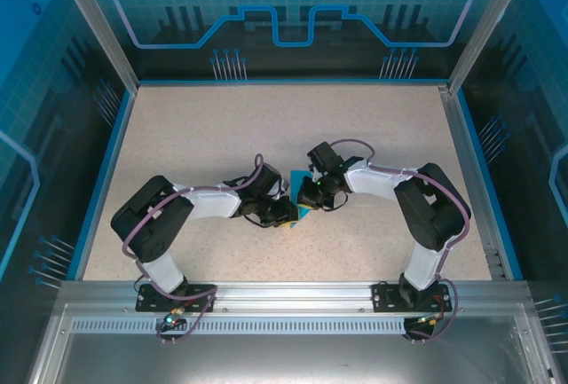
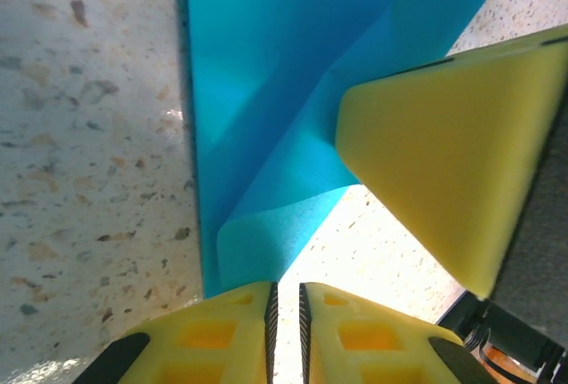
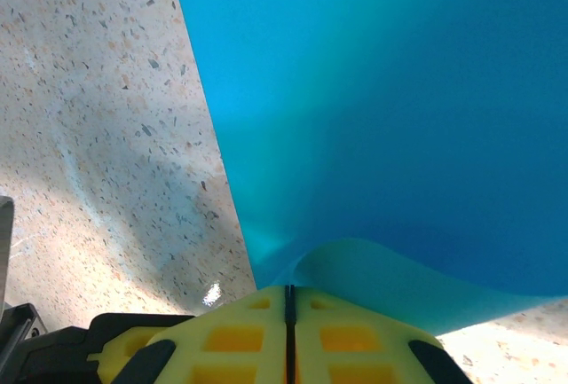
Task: Fold a paper plane with a square sheet of paper (pick it up from the middle)
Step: Third fold the triangle at the center of the table.
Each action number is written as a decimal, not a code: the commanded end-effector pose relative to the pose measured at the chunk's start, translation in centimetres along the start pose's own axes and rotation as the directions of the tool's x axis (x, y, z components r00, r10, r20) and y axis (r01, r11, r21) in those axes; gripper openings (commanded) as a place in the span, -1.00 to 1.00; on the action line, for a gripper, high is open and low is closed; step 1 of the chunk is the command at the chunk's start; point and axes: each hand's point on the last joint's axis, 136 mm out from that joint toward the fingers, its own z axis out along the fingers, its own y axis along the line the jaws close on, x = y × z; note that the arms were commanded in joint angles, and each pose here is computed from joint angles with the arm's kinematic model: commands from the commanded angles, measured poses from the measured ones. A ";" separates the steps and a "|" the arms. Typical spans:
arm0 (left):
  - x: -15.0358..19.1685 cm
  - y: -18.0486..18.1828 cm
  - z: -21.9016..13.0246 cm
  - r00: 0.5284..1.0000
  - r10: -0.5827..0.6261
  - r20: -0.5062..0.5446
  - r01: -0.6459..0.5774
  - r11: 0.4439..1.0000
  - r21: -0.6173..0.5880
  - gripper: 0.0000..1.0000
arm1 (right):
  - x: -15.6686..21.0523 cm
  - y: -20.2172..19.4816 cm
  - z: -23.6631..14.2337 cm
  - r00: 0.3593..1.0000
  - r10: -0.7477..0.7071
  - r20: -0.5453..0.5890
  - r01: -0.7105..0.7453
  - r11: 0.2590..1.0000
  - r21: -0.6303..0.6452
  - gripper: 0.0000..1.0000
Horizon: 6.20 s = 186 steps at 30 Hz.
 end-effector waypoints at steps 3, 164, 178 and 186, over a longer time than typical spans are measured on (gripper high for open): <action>0.3 0.3 0.4 1.000 0.002 -0.023 -0.003 0.999 -0.033 -0.66 | 0.3 -0.2 0.4 1.000 0.008 -0.017 -0.008 1.000 0.017 -0.83; -0.8 1.4 0.0 0.993 0.079 0.093 -0.067 0.989 -0.132 -0.69 | -1.5 -1.4 0.9 0.996 0.079 0.033 -0.080 0.997 0.020 -0.87; -0.4 3.3 0.6 0.997 0.045 0.069 -0.030 0.979 -0.202 -0.70 | -1.6 -1.3 0.9 0.997 0.077 0.032 -0.077 0.997 0.019 -0.86; -0.3 4.1 0.5 0.997 0.032 0.071 -0.014 0.971 -0.238 -0.72 | -2.2 0.0 0.3 0.999 0.024 0.045 -0.024 1.000 -0.011 -0.64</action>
